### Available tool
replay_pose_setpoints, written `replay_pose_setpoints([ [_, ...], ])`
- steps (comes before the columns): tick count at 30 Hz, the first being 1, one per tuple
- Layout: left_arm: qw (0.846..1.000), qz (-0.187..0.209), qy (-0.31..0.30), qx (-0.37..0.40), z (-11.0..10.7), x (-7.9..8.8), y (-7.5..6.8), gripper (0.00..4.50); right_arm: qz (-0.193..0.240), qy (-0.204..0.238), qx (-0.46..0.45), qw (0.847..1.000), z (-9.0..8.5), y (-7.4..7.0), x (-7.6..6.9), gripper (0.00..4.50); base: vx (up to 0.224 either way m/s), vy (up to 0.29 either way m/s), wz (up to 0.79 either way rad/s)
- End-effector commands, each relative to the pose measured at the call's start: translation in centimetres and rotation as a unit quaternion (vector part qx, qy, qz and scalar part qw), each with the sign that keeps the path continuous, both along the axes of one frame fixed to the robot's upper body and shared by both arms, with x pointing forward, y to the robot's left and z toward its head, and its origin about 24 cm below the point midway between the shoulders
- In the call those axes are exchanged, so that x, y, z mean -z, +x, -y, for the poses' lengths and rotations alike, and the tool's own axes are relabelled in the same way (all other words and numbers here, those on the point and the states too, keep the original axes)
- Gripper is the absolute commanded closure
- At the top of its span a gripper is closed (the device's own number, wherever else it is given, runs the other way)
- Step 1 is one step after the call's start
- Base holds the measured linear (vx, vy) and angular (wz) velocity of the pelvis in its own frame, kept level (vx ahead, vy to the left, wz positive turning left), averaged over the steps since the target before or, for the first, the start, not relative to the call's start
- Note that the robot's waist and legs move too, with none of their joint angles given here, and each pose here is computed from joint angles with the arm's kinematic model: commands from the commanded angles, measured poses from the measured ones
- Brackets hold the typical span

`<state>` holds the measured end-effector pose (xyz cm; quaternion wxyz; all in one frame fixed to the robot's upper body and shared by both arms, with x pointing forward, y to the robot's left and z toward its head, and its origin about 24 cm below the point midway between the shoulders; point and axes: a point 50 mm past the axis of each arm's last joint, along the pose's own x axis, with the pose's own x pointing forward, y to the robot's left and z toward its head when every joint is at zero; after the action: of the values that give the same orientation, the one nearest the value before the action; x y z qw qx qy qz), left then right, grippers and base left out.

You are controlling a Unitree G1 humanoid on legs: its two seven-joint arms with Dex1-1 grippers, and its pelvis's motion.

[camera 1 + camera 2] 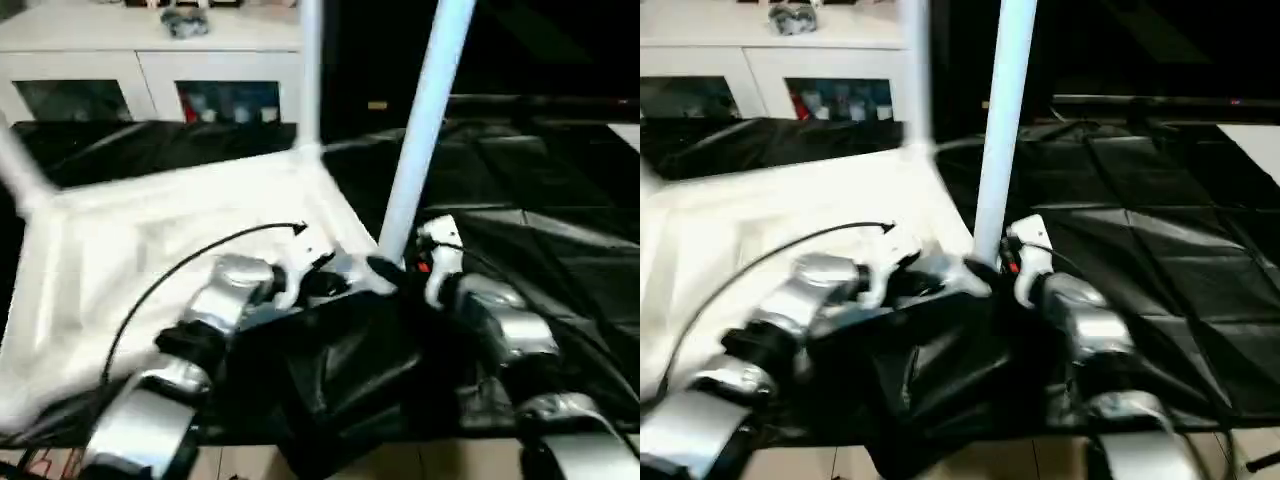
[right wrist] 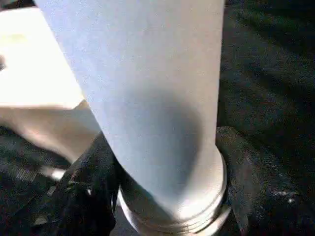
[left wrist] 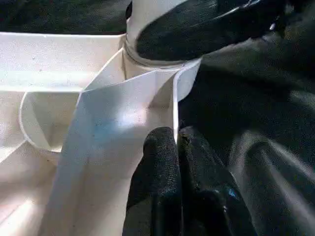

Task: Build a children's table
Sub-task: Rotate leg to tighten

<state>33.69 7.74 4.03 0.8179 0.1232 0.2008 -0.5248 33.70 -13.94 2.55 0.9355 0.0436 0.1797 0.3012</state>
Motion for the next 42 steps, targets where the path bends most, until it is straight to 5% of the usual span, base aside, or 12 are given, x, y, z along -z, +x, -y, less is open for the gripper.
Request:
replay_pose_setpoints([
  [1,0.999,0.026,-0.032,0.035,3.5,-1.5,-0.1,4.5,-0.09,-0.049,-0.023,0.994,-2.4,-2.2,4.2,1.91,0.0,0.0,0.0],
  [4,0.998,0.028,-0.035,0.037,4.1,-1.5,-0.3,4.5,-0.084,-0.03,-0.031,0.996,-3.4,-2.2,4.2,1.35,0.0,0.0,0.0],
  [12,0.994,0.025,-0.03,0.098,2.7,-1.3,-1.0,4.5,-0.021,-0.006,-0.128,0.992,-3.1,-2.2,2.3,0.93,0.0,0.0,0.0],
  [17,0.99,0.013,-0.01,0.141,0.9,-0.9,-1.5,4.5,0.003,0.003,-0.246,0.969,-1.7,-3.4,1.0,0.93,0.033,-0.007,0.02],
  [24,0.982,-0.006,-0.009,0.191,-0.8,-1.1,-1.9,4.5,-0.042,0.019,-0.361,0.931,0.4,-5.4,0.4,0.93,0.008,-0.003,0.0],
  [37,0.979,-0.012,-0.003,0.204,-1.5,-1.4,-1.8,4.5,-0.065,0.03,-0.389,0.918,0.3,-5.9,0.3,1.87,0.0,0.0,0.0],
  [42,0.983,-0.005,0.0,0.182,-1.5,-1.4,-1.4,4.5,-0.059,0.033,-0.365,0.929,0.1,-5.6,0.5,1.91,0.0,0.0,0.0],
])
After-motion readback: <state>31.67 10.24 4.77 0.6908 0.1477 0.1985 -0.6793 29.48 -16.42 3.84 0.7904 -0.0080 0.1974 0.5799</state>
